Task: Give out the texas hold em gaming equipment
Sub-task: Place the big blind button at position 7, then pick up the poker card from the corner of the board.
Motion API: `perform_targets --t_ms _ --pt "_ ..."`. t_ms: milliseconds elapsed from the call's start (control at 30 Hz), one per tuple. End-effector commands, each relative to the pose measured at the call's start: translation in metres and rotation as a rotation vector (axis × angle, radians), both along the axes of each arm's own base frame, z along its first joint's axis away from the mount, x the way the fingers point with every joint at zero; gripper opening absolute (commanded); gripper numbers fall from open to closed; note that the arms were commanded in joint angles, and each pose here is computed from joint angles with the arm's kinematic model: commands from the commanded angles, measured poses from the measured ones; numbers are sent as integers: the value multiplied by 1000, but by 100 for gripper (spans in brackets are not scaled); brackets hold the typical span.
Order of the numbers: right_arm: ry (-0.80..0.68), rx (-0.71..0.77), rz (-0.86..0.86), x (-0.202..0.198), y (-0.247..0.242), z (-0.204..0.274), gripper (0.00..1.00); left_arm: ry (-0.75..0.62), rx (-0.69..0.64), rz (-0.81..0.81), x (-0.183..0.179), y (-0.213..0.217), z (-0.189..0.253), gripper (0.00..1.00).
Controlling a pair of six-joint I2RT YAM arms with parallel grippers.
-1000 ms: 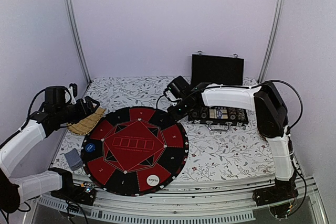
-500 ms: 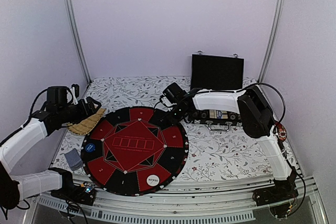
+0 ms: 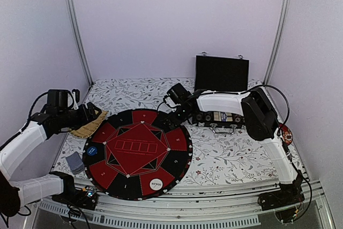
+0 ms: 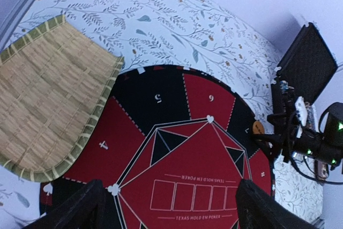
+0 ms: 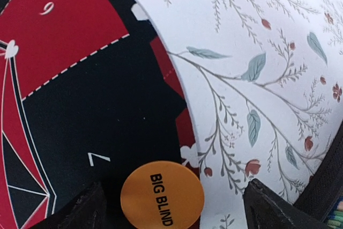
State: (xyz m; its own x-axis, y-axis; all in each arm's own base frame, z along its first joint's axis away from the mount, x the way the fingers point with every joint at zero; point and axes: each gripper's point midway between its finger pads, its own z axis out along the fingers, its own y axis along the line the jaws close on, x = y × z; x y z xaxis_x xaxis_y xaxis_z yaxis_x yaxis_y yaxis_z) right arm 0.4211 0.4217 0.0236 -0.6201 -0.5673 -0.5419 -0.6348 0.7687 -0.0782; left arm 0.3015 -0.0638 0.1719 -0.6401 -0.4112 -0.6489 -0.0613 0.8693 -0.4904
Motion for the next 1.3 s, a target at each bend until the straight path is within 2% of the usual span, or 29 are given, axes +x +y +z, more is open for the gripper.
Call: perform_targets --t_ms 0,133,233,400,500,567,900,1033,1267 --pt "-6 21 38 -8 3 27 99 101 92 63 -17 17 2 88" --pt "-81 105 52 -12 2 91 99 171 131 194 -32 39 3 98" --pt "-113 156 62 -25 -8 117 99 253 179 310 -46 59 0 98" --pt "-117 202 87 -59 -35 124 99 481 240 471 -74 78 -31 98" --pt "-98 202 97 -72 -46 115 99 649 320 500 -94 84 -60 98" --pt "-96 185 131 -79 -51 107 99 708 334 504 -102 84 -73 98" --pt "-33 159 212 -100 -55 72 99 792 288 639 -127 88 -113 98" --pt "-14 175 225 -105 -54 69 99 863 320 716 -137 98 -124 98" --pt "-26 189 234 -108 -56 77 99 918 231 730 -141 87 -152 98"
